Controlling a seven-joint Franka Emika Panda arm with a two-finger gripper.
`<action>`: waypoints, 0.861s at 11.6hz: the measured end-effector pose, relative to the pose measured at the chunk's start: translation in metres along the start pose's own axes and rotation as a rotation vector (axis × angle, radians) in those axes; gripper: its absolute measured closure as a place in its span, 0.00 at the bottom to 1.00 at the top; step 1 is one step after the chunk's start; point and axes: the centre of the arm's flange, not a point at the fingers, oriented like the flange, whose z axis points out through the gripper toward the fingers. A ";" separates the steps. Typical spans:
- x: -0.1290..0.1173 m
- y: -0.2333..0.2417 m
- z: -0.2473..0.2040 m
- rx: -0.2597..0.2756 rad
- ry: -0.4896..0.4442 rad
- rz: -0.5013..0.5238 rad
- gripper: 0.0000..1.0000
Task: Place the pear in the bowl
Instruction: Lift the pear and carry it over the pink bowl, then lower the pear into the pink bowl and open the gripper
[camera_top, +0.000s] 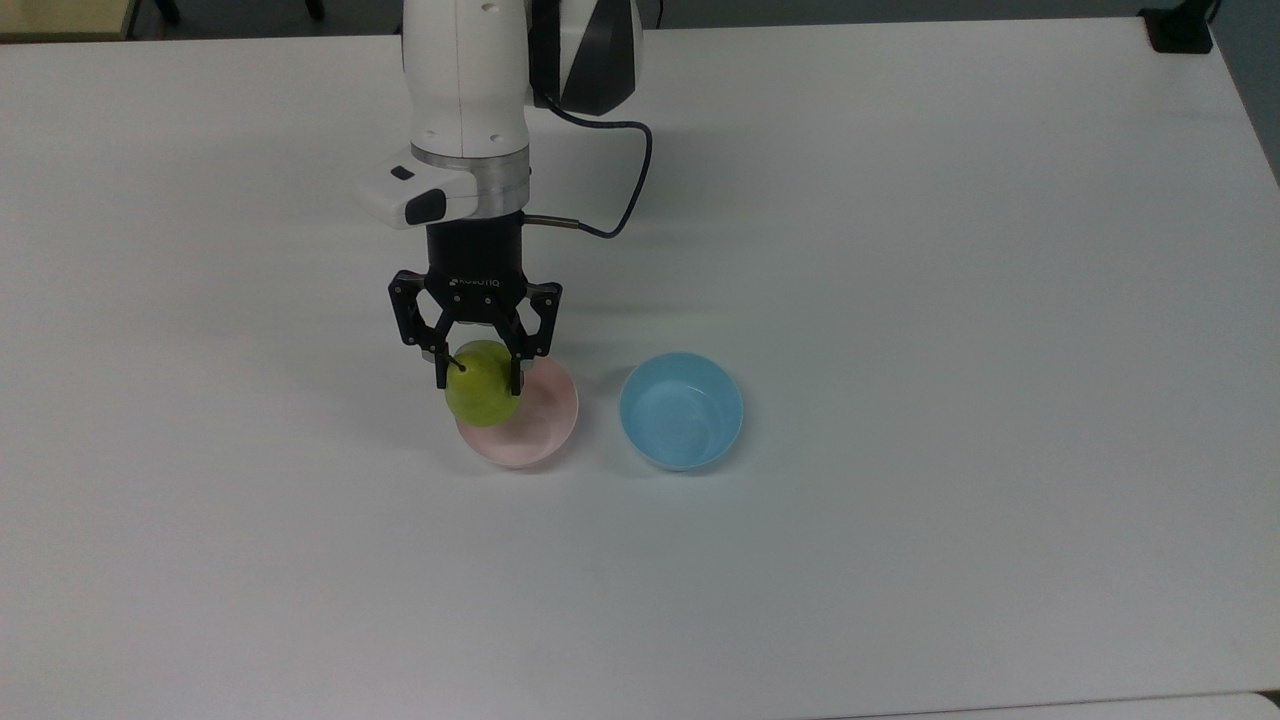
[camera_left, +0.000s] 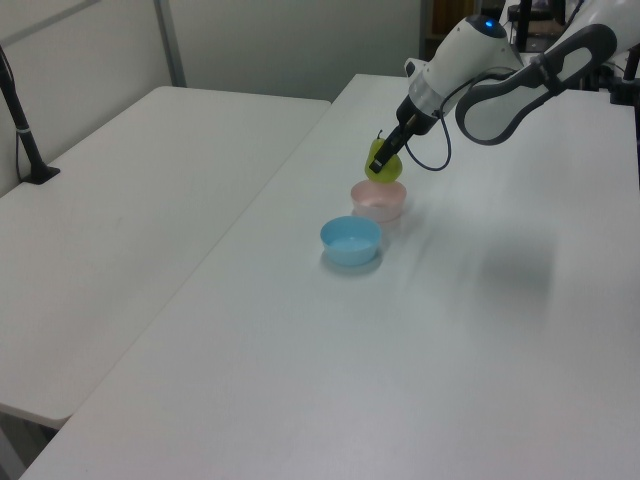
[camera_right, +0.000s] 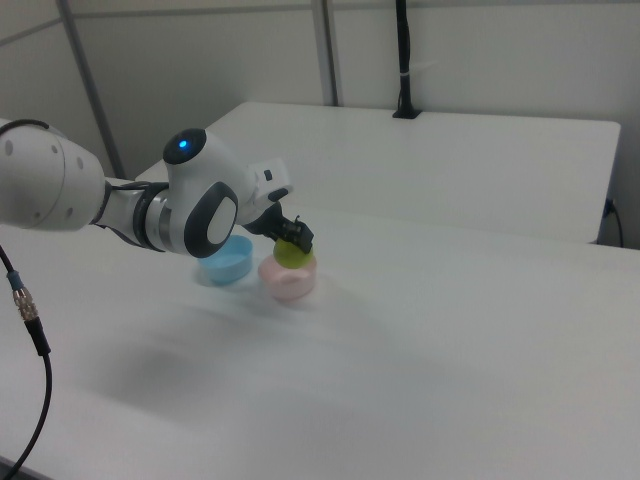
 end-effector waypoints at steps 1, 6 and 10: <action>-0.001 -0.002 0.001 0.001 -0.003 -0.002 0.34; -0.009 -0.008 0.017 0.009 0.013 -0.009 0.34; -0.017 -0.011 0.029 0.010 -0.003 -0.010 0.21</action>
